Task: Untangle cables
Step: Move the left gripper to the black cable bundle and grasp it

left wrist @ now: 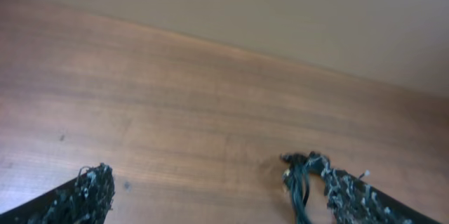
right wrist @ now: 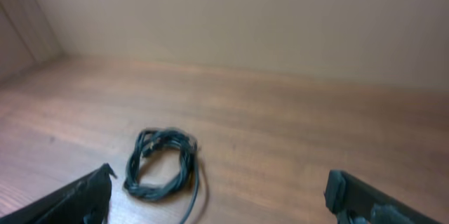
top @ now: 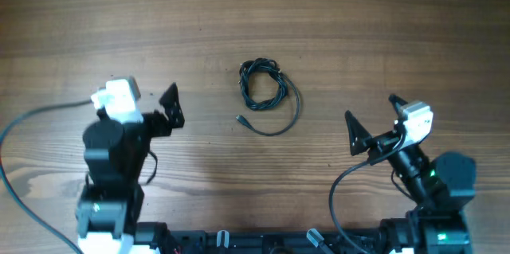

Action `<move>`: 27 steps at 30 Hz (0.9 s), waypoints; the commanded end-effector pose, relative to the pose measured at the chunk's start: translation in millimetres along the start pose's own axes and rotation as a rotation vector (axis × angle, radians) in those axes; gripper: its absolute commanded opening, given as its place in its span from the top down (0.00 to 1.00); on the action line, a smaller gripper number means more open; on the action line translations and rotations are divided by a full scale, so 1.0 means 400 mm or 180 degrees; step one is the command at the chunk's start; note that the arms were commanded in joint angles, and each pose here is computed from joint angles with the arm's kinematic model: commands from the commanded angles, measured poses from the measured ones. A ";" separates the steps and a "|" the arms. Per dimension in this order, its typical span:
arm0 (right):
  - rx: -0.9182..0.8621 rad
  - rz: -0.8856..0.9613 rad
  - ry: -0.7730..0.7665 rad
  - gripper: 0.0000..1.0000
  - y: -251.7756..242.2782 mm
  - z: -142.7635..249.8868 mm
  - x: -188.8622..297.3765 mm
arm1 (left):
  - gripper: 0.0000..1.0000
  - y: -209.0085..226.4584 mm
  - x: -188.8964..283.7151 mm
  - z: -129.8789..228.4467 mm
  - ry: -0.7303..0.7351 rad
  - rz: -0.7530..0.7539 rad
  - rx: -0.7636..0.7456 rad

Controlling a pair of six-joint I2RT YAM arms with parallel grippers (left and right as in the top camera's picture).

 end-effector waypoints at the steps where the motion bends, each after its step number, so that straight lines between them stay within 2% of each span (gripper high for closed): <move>1: 0.0025 -0.0076 0.0036 0.00 -0.002 -0.093 0.001 | 0.00 -0.054 -0.030 -0.091 0.0252 0.0109 -0.0026; 6: -0.0129 -0.0118 0.0381 0.00 -0.018 -0.160 -0.021 | 0.00 -0.124 -0.103 -0.157 0.0848 0.0099 -0.0038; 11: -0.0375 -0.0339 0.0862 0.00 -0.021 -0.198 -0.064 | 0.00 -0.210 -0.199 -0.136 0.1371 0.0074 -0.0405; 17: -0.0707 -0.0463 0.1489 0.00 -0.041 -0.153 -0.139 | 0.00 -0.277 -0.312 0.008 0.1931 0.0228 -0.0545; 19: -0.1122 -0.0589 0.1656 0.00 -0.029 -0.123 -0.169 | 0.00 -0.292 -0.336 0.068 0.2196 0.0304 -0.0405; 21: -0.1221 -0.0862 0.1723 0.00 -0.007 -0.108 -0.188 | 0.00 -0.314 -0.360 0.119 0.2391 0.0463 -0.0365; 24: -0.1326 -0.0931 0.1849 0.00 -0.006 -0.079 -0.211 | 0.00 -0.299 -0.398 0.182 0.2559 0.0274 -0.0333; 26: -0.1356 -0.0934 0.1905 0.00 -0.006 -0.067 -0.215 | 0.11 -0.285 -0.420 0.228 0.2680 0.0136 -0.0320; 27: -0.1357 -0.0930 0.1910 0.00 -0.007 -0.066 -0.215 | 0.20 -0.283 -0.428 0.250 0.2744 0.0110 -0.0334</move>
Point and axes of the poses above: each gripper's point midway between its finger pads, its own x axis back along the fingers, its own y axis along the line the jaws close on, z = x × y, the point moved 2 cm from there along x, back along the fingers, and after that the axes turned 7 degrees about x, right-handed, at the moved point
